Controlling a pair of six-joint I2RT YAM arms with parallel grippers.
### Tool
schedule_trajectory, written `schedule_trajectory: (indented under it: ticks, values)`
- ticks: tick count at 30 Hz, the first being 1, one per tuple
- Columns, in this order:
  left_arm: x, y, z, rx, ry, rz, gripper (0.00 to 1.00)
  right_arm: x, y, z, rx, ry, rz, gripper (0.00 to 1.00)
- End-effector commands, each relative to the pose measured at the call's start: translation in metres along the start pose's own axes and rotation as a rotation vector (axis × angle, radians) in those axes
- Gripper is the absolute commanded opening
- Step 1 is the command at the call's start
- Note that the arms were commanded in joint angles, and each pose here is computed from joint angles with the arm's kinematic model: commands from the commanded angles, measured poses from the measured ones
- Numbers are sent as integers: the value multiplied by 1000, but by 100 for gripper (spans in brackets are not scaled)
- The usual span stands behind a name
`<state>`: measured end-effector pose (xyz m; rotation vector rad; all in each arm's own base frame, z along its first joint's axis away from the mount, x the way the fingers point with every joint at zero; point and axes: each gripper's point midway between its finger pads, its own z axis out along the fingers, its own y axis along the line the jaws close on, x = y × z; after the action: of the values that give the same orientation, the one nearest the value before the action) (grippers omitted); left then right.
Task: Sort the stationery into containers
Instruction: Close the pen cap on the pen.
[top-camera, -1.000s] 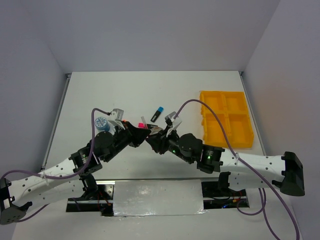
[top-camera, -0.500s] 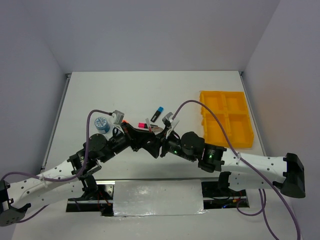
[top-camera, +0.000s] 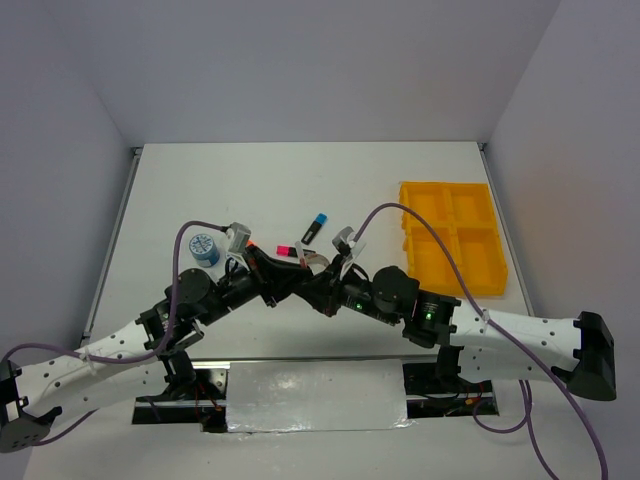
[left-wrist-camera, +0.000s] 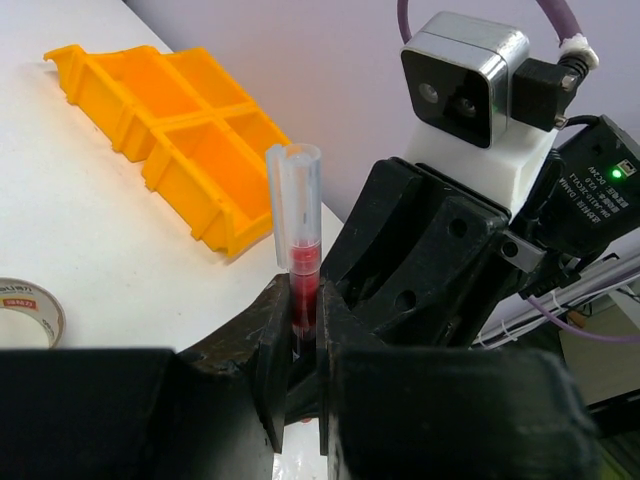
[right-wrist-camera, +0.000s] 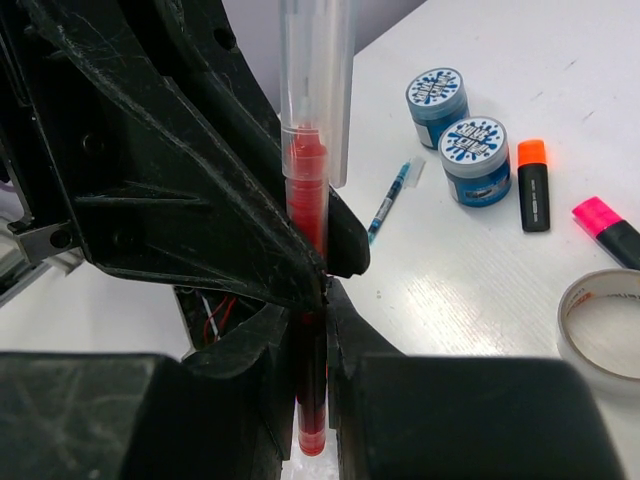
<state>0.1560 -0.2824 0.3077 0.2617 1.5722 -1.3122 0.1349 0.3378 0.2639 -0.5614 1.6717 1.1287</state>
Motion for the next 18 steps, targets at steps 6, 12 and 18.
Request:
schedule_trajectory:
  ticks: [6, 12, 18]
  values:
    - [-14, -27, 1, 115, -19, 57, 55, -19, -1, -7, 7, -84, 29, 0]
    - [-13, -24, -1, 91, 4, 76, 89, -15, -6, -12, 26, -69, 19, 0]
    - [-47, -14, -3, -52, -73, 90, 99, 0, 2, -10, -37, -10, -20, 0]
